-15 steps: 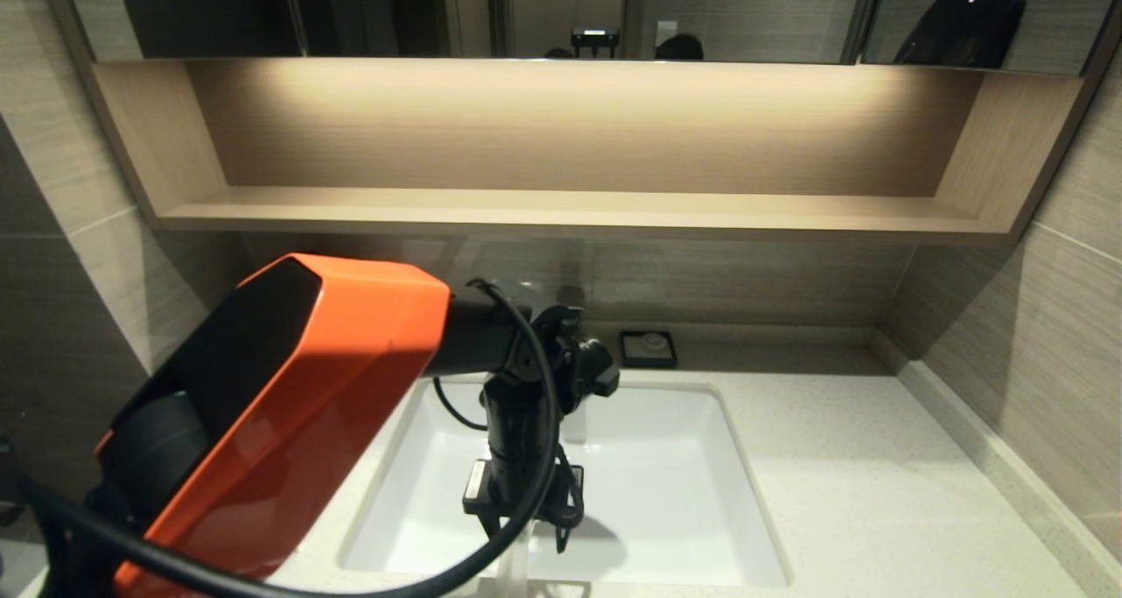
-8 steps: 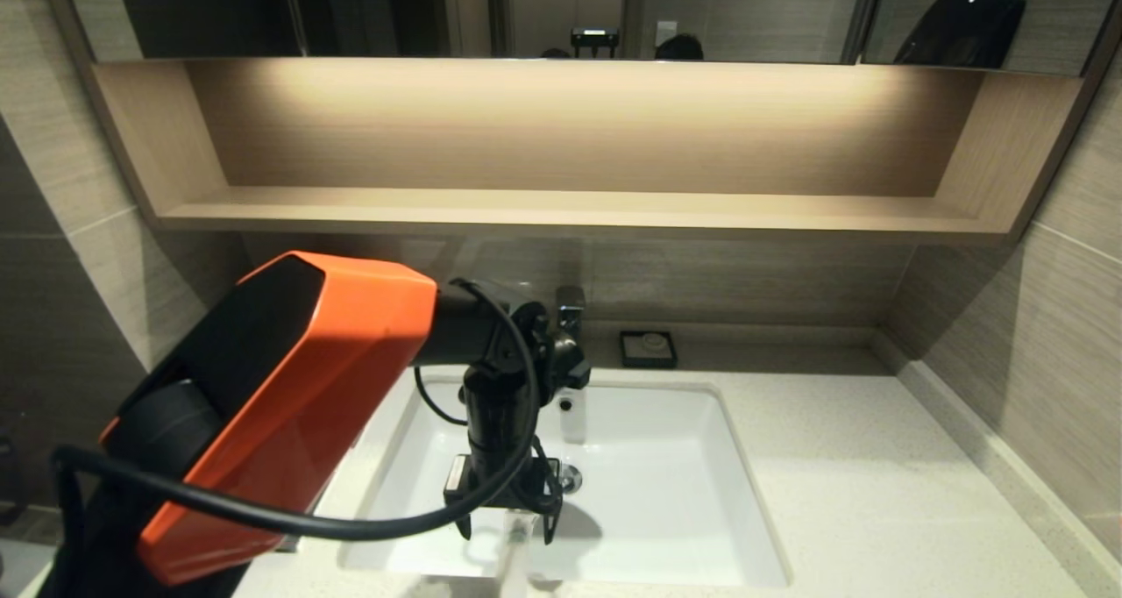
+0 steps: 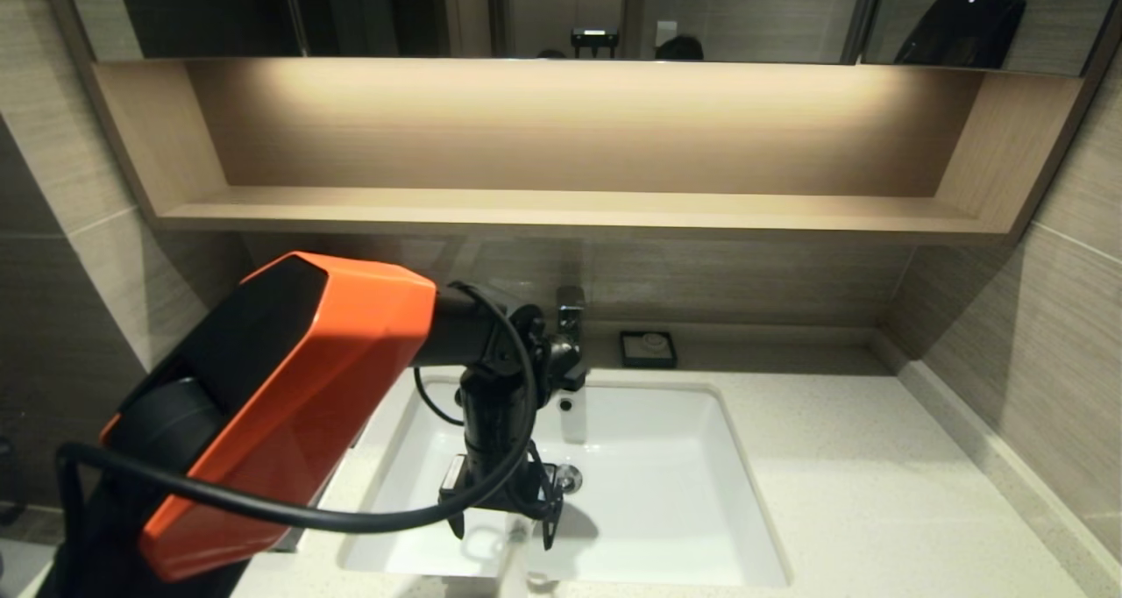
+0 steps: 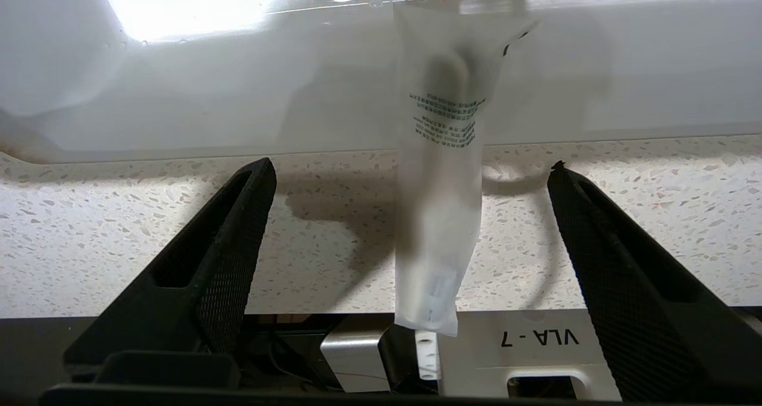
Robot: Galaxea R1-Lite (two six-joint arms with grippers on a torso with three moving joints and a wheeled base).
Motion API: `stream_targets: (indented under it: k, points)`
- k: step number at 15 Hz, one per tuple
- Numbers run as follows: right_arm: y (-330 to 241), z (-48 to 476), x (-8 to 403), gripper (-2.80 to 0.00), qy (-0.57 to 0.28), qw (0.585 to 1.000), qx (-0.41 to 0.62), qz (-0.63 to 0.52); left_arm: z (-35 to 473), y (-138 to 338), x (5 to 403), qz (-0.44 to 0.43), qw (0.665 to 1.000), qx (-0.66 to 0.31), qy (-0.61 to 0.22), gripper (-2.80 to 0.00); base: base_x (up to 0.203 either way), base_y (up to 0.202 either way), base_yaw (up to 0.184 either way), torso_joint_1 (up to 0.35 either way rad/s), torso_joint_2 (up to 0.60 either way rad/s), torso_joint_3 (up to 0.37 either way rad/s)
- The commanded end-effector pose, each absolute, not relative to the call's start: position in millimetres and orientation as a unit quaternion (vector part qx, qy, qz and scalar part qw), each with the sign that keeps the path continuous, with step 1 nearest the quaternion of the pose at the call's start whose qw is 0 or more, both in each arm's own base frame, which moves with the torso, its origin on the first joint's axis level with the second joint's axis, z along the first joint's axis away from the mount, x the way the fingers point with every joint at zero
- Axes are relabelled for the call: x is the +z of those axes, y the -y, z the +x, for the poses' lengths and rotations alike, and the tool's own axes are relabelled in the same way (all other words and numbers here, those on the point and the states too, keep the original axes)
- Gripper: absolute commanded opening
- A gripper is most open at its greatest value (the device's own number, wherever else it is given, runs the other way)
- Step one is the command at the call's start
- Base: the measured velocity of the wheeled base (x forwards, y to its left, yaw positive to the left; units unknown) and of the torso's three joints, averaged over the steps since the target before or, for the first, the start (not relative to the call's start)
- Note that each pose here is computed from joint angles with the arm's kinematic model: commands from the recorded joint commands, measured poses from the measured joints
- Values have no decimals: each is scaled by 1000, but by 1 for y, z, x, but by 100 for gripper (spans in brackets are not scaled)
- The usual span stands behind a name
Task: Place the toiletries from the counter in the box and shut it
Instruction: Pick up the bathroom toiletry
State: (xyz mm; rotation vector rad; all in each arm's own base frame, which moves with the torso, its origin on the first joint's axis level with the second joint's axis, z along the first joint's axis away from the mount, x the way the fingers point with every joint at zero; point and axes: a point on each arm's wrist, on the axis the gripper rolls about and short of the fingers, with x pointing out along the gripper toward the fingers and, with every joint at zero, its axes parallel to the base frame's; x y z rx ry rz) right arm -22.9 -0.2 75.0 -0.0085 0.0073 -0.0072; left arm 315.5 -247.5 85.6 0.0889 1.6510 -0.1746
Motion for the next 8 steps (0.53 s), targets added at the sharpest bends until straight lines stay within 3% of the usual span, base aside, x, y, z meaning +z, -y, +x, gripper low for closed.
stream_targets:
  k: [1, 8]
  points:
    - [0, -23, 75, -280, -3, 1000, -4, -4, 314, 247, 85, 42, 671, -75, -737, 0, 0, 0, 0, 0, 0, 0]
    - [0, -23, 75, -280, -3, 1000, -3, -5, 312, 251, 82, 58, 671, -90, -734, 0, 0, 0, 0, 0, 0, 0]
